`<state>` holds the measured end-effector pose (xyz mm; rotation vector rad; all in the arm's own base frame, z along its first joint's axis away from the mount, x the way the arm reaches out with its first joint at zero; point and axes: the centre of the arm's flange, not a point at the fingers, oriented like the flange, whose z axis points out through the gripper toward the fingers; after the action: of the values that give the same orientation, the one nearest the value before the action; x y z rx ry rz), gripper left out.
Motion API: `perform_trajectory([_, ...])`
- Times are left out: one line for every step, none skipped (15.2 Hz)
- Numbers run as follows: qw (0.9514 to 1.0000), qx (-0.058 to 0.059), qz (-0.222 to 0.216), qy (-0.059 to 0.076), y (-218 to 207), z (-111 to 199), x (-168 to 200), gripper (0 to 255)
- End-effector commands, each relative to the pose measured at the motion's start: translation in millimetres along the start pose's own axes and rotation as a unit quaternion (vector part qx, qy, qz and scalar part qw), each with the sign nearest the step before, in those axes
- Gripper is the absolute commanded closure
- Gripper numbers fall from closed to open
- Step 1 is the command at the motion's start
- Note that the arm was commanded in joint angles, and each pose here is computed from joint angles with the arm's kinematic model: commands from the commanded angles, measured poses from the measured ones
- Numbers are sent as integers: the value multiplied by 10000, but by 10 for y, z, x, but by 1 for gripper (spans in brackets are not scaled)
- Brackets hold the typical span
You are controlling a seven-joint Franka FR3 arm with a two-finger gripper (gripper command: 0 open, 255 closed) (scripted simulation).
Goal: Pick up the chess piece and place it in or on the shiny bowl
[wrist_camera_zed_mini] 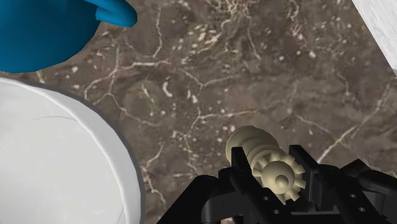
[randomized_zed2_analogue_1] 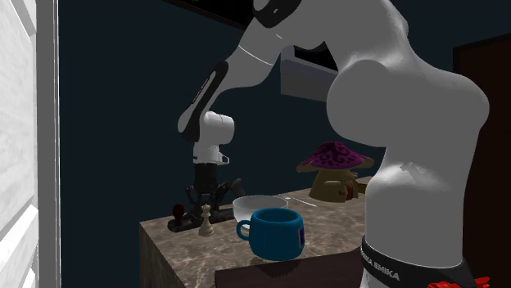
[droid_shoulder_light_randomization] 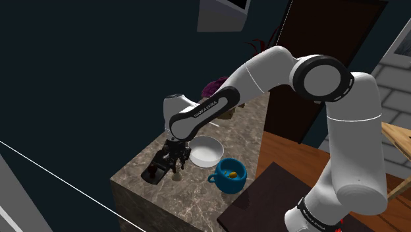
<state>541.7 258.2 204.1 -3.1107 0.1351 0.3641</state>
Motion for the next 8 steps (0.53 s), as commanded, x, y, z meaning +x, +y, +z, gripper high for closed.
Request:
perform_trajectory([10000,-4,3,-5,6,5,0,255])
perform_trajectory([10000,-4,3,-5,4,5,1,255])
perform_trajectory([10000,-4,3,-5,4,3,2,255])
perform_trajectory([10000,-4,3,-5,7,5,3,255])
perform_trajectory([10000,-4,3,-5,10,6,4,255])
perform_trajectory([10000,-4,3,-5,5,6,1,255])
perform_trajectory([10000,-4,3,-5,5,-46,-11,255])
perform_trajectory([10000,-4,3,-5,5,-97,-24,255])
